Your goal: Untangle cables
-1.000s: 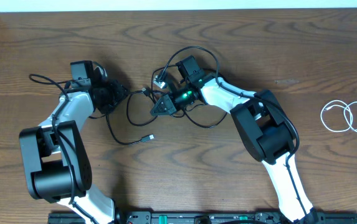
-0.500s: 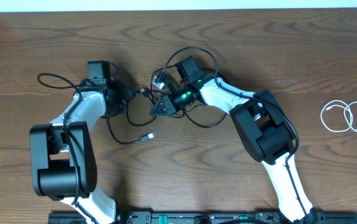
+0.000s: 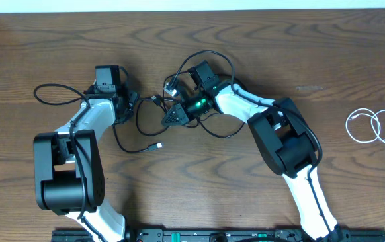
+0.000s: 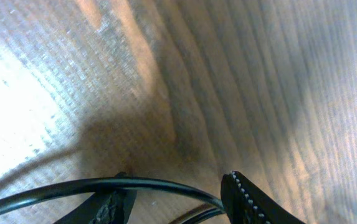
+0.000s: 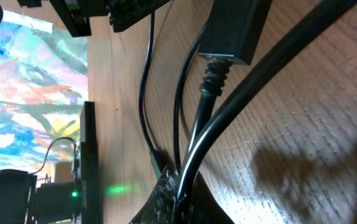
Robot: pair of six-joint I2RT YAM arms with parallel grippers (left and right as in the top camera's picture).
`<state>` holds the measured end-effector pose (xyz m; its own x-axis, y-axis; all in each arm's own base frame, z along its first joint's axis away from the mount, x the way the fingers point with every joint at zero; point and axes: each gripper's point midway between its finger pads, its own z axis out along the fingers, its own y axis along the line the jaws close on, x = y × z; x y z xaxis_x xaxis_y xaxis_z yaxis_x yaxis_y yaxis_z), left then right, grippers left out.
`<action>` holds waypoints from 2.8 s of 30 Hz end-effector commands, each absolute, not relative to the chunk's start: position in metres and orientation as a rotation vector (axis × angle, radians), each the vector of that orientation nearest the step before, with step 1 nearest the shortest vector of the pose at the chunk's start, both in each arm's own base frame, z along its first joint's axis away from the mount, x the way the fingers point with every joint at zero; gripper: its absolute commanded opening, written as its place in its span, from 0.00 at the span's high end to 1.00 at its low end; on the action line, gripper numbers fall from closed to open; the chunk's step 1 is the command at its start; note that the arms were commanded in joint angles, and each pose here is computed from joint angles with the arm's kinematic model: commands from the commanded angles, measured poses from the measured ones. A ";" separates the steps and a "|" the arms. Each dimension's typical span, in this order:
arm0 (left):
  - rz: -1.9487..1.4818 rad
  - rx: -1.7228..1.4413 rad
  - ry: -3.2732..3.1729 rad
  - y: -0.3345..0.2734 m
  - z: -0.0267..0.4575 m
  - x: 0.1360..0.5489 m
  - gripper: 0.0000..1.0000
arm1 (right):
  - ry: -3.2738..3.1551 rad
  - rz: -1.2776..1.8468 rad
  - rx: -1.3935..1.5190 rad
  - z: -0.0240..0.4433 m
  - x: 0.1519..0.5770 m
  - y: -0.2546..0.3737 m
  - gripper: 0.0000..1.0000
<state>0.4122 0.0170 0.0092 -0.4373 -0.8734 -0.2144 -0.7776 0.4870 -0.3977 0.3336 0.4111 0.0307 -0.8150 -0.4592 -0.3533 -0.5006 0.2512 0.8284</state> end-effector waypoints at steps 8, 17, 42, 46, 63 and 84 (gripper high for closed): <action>-0.367 -1.380 2.350 0.008 -0.004 0.414 0.49 | 2.448 1.642 -0.979 0.026 0.327 0.414 0.99; -0.364 -1.339 2.367 -0.004 -0.007 0.416 0.49 | 2.449 1.643 -0.979 0.025 0.326 0.415 0.99; -0.602 -1.237 2.483 0.015 -0.010 0.404 0.54 | 2.448 1.643 -0.980 0.026 0.326 0.414 0.99; -0.416 -1.272 2.456 0.038 -0.016 0.402 0.41 | 2.447 1.642 -0.980 0.026 0.327 0.414 0.99; -0.422 -1.166 2.524 0.001 -0.047 0.410 0.43 | 2.442 1.643 -0.988 0.026 0.325 0.416 0.99; -0.731 -1.116 2.536 0.024 -0.003 0.394 0.92 | 2.270 1.705 -1.013 0.108 0.334 0.408 0.99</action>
